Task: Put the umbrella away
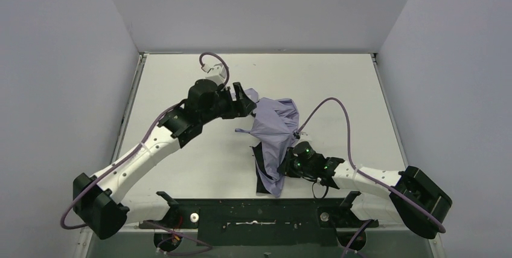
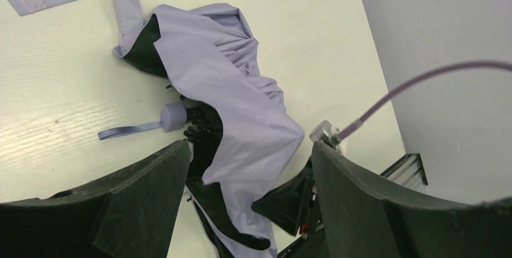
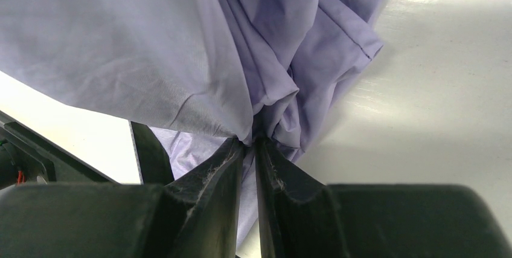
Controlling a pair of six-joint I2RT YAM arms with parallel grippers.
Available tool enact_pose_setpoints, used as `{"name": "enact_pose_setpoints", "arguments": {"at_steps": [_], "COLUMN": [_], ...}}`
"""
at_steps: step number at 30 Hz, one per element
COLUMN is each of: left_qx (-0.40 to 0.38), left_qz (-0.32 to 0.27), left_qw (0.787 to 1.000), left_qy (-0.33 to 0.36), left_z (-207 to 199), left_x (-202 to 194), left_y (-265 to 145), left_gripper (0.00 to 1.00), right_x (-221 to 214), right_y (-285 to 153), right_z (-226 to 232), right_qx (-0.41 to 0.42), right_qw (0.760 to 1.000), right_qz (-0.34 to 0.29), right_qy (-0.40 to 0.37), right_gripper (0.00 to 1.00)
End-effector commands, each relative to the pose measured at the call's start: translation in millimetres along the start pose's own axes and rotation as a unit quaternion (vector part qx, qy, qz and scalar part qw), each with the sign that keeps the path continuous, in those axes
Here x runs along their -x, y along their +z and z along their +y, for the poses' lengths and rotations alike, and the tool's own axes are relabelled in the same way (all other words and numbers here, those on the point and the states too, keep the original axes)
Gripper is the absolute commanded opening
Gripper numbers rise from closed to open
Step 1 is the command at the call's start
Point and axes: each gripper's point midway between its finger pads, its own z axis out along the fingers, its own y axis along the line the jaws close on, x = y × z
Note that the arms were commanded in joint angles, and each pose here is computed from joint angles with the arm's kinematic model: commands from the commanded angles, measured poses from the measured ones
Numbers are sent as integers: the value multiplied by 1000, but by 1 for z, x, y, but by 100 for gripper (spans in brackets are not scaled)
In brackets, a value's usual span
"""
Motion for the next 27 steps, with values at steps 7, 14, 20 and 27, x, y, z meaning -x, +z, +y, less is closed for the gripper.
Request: {"name": "enact_pose_setpoints", "arguments": {"at_steps": [7,14,20,27], "left_qx": [57,65,41,6], "left_qz": [76,152,194,226], "left_qw": [990,977,970,963], "left_qy": [-103,-134,-139,-143], "left_z": [11,15,8,1], "left_x": [-11,-42,-54,-61], "left_y": [60,99,131,148], "left_gripper": [77,80,80,63], "right_x": [-8,-7,-4,-3], "right_y": [0,-2,-2,-2], "right_z": [-26,-24,-25,-22], "right_qx": [-57,-54,-62,-59], "right_qw": [998,998,998,998], "right_qz": [3,2,-9,-8], "right_qy": [-15,-16,-14,-17], "right_gripper": [17,17,18,18]}}
